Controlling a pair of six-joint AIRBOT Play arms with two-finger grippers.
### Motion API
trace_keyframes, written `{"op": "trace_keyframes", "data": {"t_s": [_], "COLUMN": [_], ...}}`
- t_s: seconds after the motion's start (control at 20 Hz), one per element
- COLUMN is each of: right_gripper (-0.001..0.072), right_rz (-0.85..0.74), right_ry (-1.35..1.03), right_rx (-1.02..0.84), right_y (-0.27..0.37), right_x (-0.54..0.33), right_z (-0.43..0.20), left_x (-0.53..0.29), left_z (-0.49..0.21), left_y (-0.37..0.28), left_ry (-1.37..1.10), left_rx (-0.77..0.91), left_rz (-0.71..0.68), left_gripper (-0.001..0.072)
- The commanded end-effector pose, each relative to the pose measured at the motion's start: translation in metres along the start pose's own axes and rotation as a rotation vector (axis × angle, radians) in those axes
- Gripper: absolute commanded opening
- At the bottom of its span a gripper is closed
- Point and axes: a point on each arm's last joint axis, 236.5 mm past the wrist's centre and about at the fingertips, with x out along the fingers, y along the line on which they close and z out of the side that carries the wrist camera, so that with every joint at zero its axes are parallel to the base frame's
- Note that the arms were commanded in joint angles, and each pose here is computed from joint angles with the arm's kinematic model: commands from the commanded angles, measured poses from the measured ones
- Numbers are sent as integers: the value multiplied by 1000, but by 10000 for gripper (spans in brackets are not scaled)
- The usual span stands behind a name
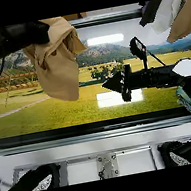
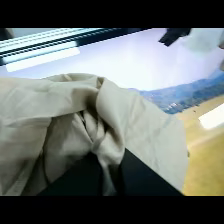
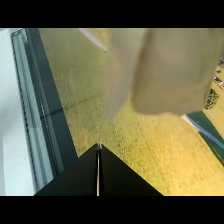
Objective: Fold the clothes and pants, and hang the long-sleeved shirts on hangers.
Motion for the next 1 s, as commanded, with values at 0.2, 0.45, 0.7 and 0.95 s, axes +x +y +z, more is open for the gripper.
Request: {"op": "trace_keyframes", "data": {"t_s": [0.2, 0.45, 0.7, 0.95], "right_gripper": [16, 12, 12, 572], "right_rz": [139, -19, -625, -659], "right_ry": [-106, 85, 385, 492], "right_rx": [74, 170, 366, 470], "right_y": [32, 0, -108, -124], "right_x": [-4, -8, -72, -67], "right_z": [26, -19, -103, -141], "left_x": [-75, -63, -24, -27], "left_z": [-80, -149, -281, -394], "left_y": [-40, -32, 19, 73], "left_ry": [129, 267, 616, 924], "left_rx": [-16, -74, -234, -512], "left_rz": [-54, -34, 59, 156], "left_gripper": [14, 14, 14, 14]}}
